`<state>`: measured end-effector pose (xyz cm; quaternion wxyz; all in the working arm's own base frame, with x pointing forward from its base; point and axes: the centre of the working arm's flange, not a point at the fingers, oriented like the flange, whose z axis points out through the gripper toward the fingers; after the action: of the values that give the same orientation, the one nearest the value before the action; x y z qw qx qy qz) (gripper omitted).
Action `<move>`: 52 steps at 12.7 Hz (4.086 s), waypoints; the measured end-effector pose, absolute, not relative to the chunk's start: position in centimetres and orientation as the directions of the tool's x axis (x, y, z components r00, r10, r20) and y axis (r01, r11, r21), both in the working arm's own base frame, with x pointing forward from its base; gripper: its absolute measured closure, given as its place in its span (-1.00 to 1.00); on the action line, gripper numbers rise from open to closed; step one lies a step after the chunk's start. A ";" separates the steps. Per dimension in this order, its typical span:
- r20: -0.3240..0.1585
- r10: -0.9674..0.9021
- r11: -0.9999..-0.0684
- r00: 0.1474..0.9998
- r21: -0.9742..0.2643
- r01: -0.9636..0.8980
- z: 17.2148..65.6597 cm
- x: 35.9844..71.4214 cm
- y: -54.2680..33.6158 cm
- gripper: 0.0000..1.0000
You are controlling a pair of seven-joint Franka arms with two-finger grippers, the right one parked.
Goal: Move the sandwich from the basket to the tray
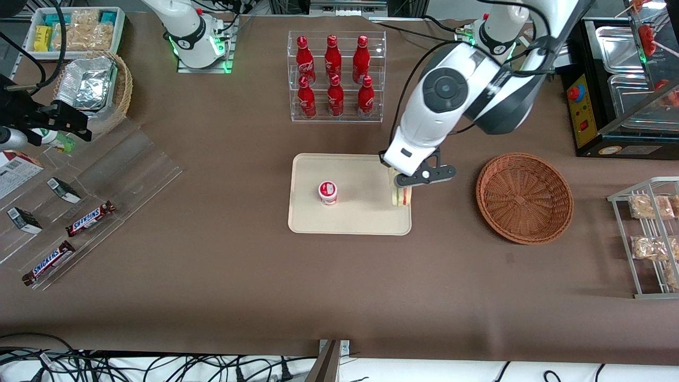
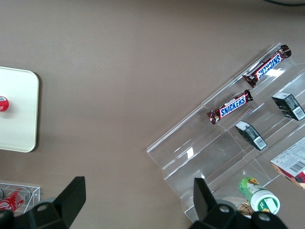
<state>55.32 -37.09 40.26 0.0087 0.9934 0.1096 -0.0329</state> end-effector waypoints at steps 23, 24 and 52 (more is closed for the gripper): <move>0.068 0.248 -0.965 0.966 -0.068 0.252 26.0 54.0 -43.4 0.44; 0.068 0.251 -0.965 0.966 -0.065 0.256 25.9 54.0 -43.4 0.44; 0.010 0.215 -0.974 0.977 -0.075 0.215 38.8 58.9 -37.4 -1.00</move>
<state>58.91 -37.40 38.85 -0.0379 0.9934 0.1083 0.0009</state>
